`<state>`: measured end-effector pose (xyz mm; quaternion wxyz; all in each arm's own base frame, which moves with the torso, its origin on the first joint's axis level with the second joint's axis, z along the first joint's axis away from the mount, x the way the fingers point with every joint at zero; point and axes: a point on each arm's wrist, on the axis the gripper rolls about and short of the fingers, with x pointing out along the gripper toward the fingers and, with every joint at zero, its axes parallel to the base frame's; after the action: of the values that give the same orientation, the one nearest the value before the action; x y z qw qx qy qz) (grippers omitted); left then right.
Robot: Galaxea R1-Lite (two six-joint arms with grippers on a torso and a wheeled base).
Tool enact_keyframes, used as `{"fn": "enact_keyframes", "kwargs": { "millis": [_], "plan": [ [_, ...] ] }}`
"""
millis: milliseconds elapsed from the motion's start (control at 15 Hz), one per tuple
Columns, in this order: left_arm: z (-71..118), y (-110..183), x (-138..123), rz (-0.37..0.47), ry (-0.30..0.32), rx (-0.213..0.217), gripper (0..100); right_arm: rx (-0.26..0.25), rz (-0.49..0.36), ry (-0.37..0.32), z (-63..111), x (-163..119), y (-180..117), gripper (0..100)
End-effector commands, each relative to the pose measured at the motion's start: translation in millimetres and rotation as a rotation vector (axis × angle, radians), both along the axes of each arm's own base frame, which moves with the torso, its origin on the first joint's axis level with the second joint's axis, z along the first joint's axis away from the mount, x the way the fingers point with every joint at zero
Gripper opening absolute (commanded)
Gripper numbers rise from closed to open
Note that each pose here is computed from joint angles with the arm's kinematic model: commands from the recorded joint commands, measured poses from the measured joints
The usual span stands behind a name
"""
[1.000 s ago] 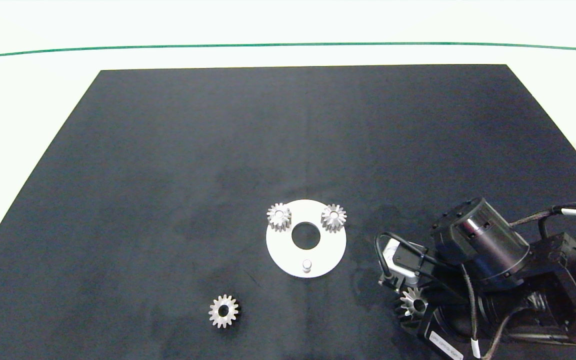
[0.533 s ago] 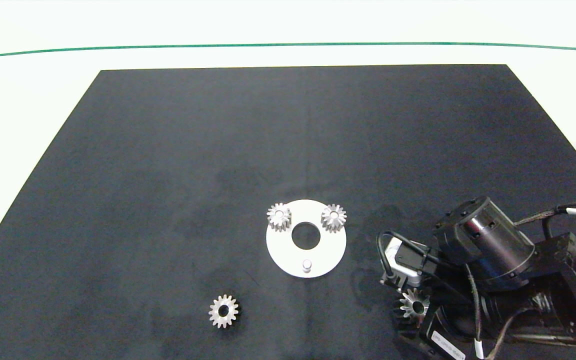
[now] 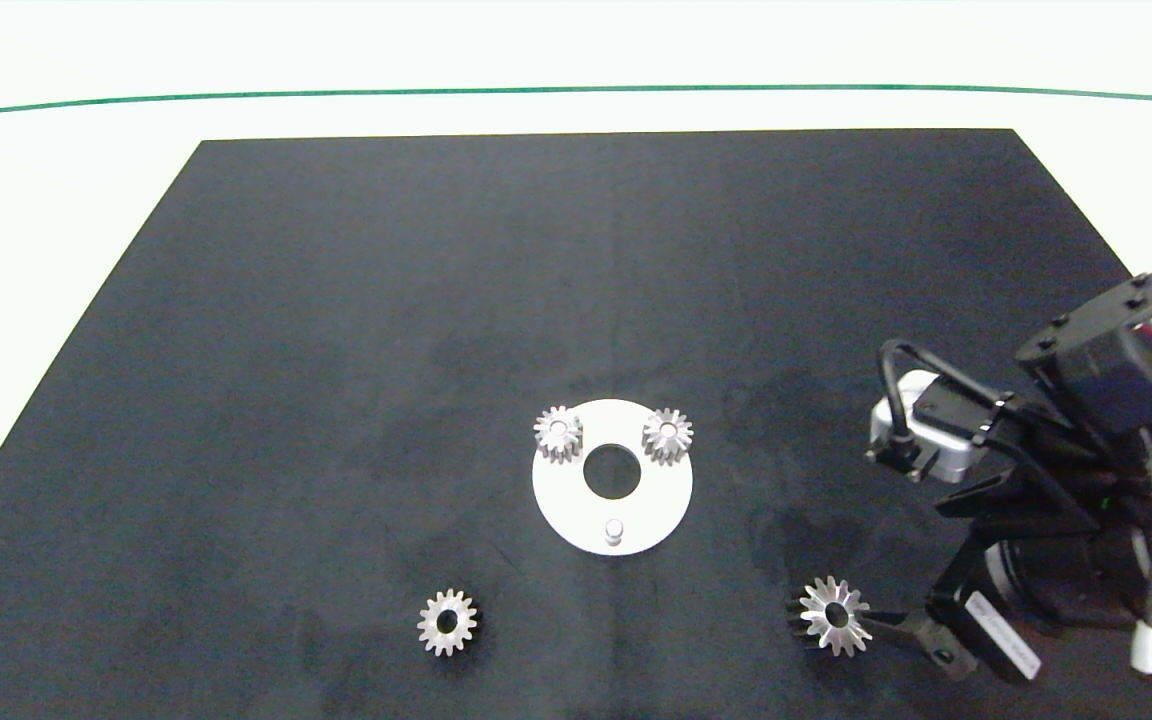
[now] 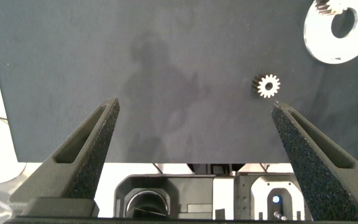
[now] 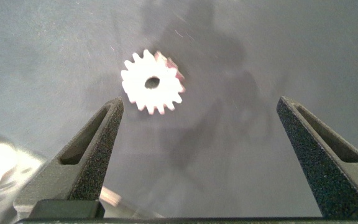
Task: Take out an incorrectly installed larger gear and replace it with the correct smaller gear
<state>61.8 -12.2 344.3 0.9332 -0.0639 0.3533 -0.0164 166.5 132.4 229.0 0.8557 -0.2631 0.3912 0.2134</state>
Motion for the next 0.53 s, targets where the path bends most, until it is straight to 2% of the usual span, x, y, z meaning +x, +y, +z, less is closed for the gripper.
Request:
{"fn": "enact_keyframes", "kwargs": {
  "millis": [67, 200, 333, 400, 533],
  "plan": [
    [-7.1, -3.4, 9.3, -0.016, 0.055, 0.011, 100, 0.129, -0.272, 0.03, 73.5, -14.7, -29.6, 100],
    [-12.9, -9.6, 18.6, -0.054, 0.099, 0.017, 100, 0.149, -0.396, 0.023, 80.5, -11.3, -49.7, 100],
    [-17.7, -13.2, 28.1, -0.061, 0.138, 0.023, 100, 0.142, -0.469, 0.033, 76.3, -6.3, -60.5, 100],
    [-23.1, -20.4, 38.4, -0.09, 0.181, 0.029, 100, 0.13, -0.528, 0.036, 73.6, 1.6, -69.0, 100],
    [-29.5, -35.0, 49.7, -0.117, 0.234, 0.005, 100, 0.135, -0.56, 0.027, 76.2, 3.3, -74.8, 100]
  ]
}}
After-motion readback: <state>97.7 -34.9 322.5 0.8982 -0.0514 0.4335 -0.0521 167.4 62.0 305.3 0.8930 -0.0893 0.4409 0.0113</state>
